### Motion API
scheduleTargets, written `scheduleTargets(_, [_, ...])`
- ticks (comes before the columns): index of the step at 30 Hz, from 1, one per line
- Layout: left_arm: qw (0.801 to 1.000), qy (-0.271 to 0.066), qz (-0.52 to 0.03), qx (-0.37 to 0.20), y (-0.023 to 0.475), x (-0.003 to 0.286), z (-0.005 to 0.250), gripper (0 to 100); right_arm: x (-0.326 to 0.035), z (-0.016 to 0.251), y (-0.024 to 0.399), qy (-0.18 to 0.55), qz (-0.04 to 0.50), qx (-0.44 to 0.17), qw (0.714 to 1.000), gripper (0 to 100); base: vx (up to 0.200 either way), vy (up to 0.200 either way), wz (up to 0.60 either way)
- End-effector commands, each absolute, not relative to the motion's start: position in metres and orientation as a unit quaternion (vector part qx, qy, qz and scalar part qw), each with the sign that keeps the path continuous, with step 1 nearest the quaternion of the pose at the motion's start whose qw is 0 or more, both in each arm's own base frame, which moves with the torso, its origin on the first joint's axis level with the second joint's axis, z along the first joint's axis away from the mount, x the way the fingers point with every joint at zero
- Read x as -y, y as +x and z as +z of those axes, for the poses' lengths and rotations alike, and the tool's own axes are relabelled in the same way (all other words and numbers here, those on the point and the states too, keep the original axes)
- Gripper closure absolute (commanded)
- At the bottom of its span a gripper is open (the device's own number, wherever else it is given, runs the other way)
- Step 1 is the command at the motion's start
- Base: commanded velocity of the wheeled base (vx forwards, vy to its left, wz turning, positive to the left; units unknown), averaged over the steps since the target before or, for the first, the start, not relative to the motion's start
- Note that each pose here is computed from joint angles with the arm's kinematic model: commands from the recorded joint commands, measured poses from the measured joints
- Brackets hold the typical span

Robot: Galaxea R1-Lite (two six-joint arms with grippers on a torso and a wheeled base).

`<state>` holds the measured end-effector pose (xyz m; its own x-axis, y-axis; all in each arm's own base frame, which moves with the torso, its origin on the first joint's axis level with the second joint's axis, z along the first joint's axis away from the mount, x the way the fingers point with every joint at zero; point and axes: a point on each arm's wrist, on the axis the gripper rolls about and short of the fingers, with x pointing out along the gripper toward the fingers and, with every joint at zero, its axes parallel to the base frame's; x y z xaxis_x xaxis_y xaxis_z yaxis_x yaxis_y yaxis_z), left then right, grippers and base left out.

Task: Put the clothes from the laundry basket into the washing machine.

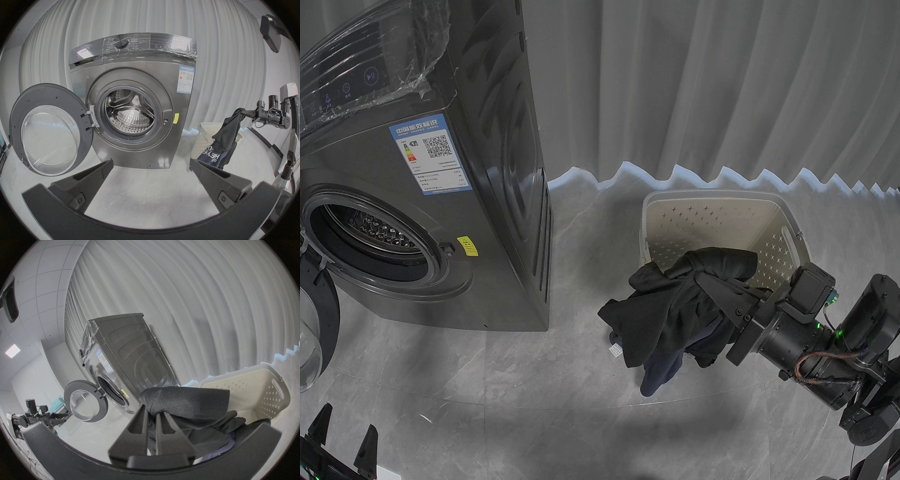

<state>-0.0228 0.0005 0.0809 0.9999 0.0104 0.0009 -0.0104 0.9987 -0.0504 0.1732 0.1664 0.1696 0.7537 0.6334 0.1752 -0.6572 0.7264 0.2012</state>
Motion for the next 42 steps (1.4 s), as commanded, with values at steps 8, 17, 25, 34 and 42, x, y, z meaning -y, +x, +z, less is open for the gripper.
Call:
scheduleTargets(8, [1.0, -0.025, 0.005, -0.001, -0.0226, -0.0005, 0.0762, 0, -0.1667, 0.1702, 0.1732, 0.127, 0.348, 0.048, 0.928, 100, -0.2, 0.0, 0.0])
scheduleTargets(17, [1.0, -0.025, 0.005, 0.0, -0.0227, -0.0005, 0.0761, 0, -0.1669, 0.1698, 0.1734, 0.127, 0.348, 0.048, 0.928, 100, -0.178, 0.0, 0.0])
scheduleTargets(25, [1.0, -0.025, 0.005, 0.0, -0.0227, -0.0005, 0.0761, 0, -0.1667, 0.1701, 0.1738, 0.127, 0.347, 0.048, 0.928, 100, 0.0, 0.075, 0.0])
scheduleTargets(34, [1.0, -0.025, 0.005, 0.0, -0.0227, -0.0005, 0.0761, 0, -0.1644, 0.1712, 0.1762, 0.127, 0.341, 0.051, 0.93, 100, 0.0, 0.2, 0.0])
scheduleTargets(42, [1.0, -0.025, 0.005, 0.0, -0.0227, -0.0005, 0.0761, 0, -0.1649, 0.1722, 0.1772, 0.128, 0.34, 0.054, 0.93, 100, 0.0, 0.2, 0.0])
